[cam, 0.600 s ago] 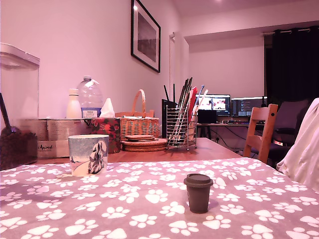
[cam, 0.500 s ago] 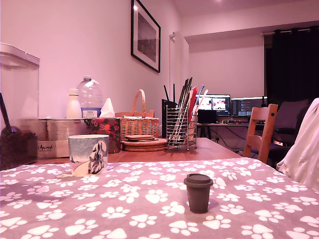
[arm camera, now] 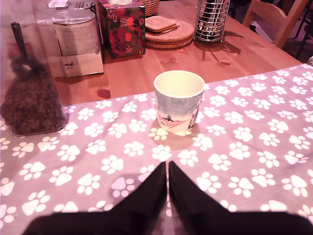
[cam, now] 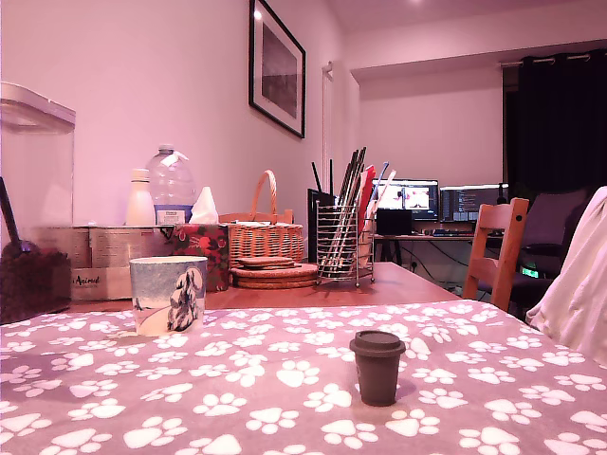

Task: Pick up the coffee capsules on the table and drop them inside the coffee cup

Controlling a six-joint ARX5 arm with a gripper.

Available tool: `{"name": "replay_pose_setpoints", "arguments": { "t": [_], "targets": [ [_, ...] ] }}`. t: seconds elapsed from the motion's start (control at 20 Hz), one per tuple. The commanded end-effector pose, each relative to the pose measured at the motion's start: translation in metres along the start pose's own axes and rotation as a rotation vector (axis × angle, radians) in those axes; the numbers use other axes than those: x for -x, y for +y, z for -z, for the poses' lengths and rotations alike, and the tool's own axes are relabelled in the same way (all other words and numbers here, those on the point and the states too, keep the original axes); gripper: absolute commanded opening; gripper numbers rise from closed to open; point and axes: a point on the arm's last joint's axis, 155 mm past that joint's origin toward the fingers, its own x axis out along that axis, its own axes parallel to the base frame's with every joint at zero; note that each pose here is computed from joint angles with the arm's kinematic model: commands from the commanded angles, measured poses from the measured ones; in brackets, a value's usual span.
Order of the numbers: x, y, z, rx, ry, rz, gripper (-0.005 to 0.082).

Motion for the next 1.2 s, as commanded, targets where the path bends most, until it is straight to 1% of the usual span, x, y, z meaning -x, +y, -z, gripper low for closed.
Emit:
{"name": "replay_pose_setpoints", "arguments": {
  "t": [0.0, 0.05, 0.1, 0.2, 0.35, 0.55, 0.75, 1.0, 1.15],
  "targets": [
    [-0.002, -0.002, 0.004, 0.046, 0.001, 0.013, -0.0024],
    [-0.002, -0.009, 0.002, 0.131, 0.0, 0.051, -0.0024],
    [-0.002, -0.015, 0.002, 0.154, 0.002, 0.085, -0.0024],
    [-0.002, -0.026, -0.001, 0.149, -0.001, 0.142, -0.0024],
    [-0.004, -0.041, -0.005, 0.131, -0.02, 0.211, -0.0024],
    [-0.008, -0.064, 0.001, 0.1, -0.041, 0.306, -0.0024],
    [0.001, -0.099, -0.004, 0.045, -0.089, 0.451, -0.0024],
    [0.003, -0.131, 0.003, -0.011, -0.086, 0.568, -0.0024],
    [0.001, -0.148, 0.014, -0.047, -0.054, 0.622, -0.0024]
  ]
}}
